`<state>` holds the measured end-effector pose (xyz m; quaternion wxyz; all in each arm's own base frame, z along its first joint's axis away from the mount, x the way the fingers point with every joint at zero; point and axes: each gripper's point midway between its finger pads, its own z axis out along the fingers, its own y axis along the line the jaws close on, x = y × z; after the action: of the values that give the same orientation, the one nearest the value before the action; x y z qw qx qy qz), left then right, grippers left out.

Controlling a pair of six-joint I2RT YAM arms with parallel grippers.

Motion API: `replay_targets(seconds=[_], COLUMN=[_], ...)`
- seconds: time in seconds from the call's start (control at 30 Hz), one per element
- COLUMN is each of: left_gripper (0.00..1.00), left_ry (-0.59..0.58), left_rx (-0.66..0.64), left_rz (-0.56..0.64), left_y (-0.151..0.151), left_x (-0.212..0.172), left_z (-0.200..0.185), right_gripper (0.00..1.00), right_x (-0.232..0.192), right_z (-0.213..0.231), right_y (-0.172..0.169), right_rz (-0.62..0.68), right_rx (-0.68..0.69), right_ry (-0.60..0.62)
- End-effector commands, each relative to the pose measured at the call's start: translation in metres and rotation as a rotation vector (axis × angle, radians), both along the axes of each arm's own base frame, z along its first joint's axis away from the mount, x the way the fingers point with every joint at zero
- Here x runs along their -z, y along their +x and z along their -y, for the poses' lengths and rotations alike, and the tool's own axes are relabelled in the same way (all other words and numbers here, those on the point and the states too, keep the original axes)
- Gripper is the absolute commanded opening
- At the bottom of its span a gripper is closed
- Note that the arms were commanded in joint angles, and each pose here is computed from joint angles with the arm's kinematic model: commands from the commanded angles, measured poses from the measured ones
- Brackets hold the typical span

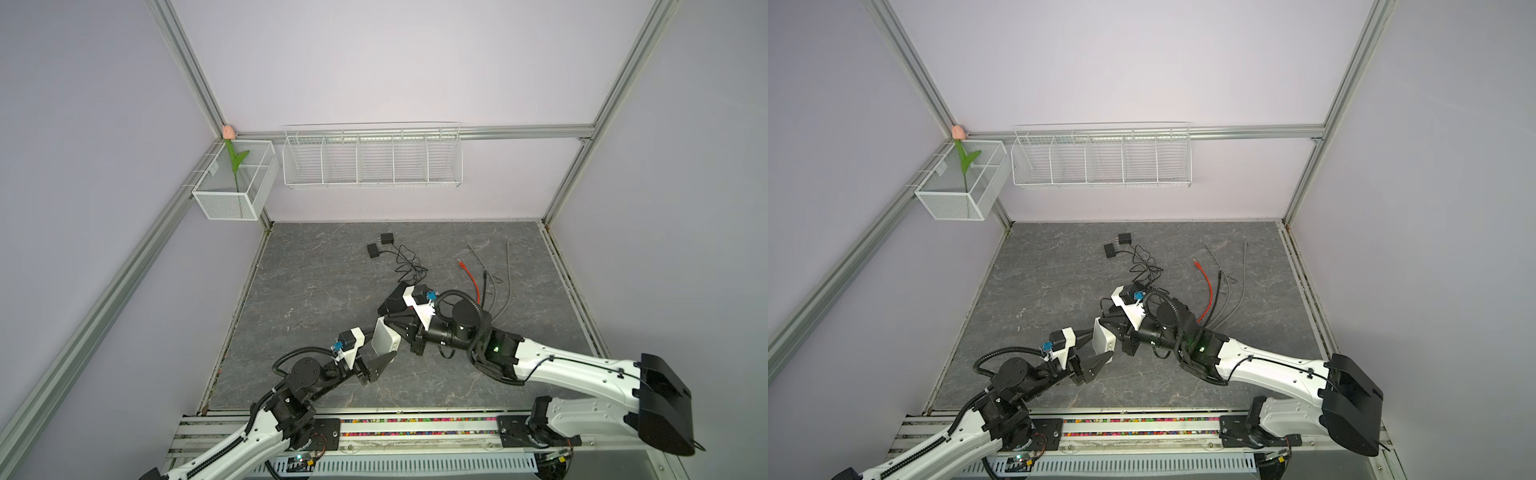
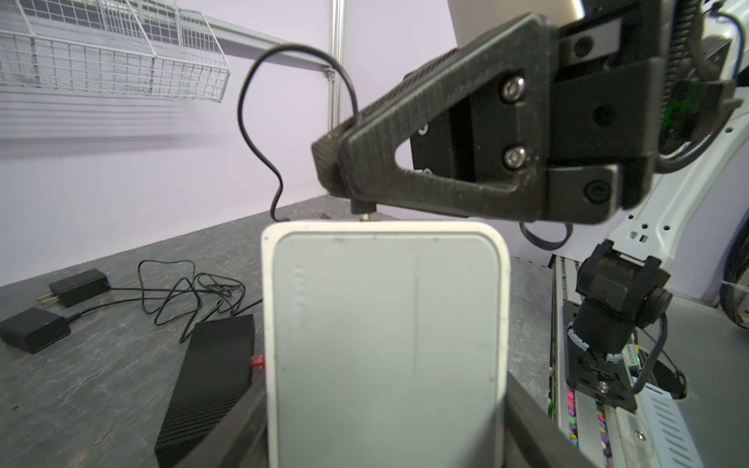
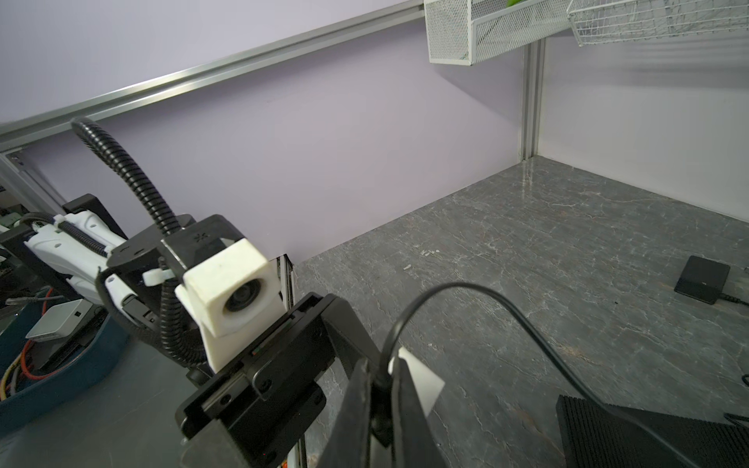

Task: Insert the plug into the switch port
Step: 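Push the barrel plug down into the router's top port with the right gripper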

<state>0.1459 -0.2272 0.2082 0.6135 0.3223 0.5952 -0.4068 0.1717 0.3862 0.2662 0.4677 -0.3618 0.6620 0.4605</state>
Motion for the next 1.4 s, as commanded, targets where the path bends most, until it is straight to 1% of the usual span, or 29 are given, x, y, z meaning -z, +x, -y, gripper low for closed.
replay_targets(seconds=[0.0, 0.2, 0.47, 0.57, 0.77, 0.97, 1.23, 1.37], left_gripper=[0.00, 0.00, 0.00, 0.00, 0.00, 0.00, 0.00, 0.00], left_ry=[-0.257, -0.299, -0.311, -0.320, -0.340, -0.375, -0.416, -0.421], left_rx=[-0.011, -0.033, -0.030, -0.037, -0.063, -0.060, -0.053, -0.036], left_rz=[0.274, 0.299, 0.327, 0.318, 0.334, 0.338, 0.345, 0.355], left_y=[-0.018, -0.018, -0.023, -0.024, -0.025, -0.029, -0.036, -0.040], left_x=[-0.100, -0.110, -0.119, -0.122, -0.130, -0.139, -0.145, -0.148], left_z=[-0.020, -0.026, -0.030, -0.033, -0.041, -0.047, -0.055, -0.055], right_gripper=[0.07, 0.07, 0.07, 0.07, 0.07, 0.07, 0.09, 0.11], right_x=[0.096, 0.110, 0.124, 0.129, 0.131, 0.135, 0.126, 0.125], right_z=[0.015, 0.019, 0.019, 0.022, 0.021, 0.019, 0.012, 0.011], right_y=[-0.002, 0.007, 0.003, 0.003, 0.002, -0.005, -0.030, -0.034], right_rz=[-0.173, -0.209, -0.221, -0.232, -0.267, -0.256, -0.242, -0.244], right_rx=[0.048, 0.112, 0.088, 0.095, 0.100, 0.043, -0.139, -0.185], right_ry=[-0.283, -0.326, -0.379, -0.406, -0.420, -0.425, -0.389, -0.385])
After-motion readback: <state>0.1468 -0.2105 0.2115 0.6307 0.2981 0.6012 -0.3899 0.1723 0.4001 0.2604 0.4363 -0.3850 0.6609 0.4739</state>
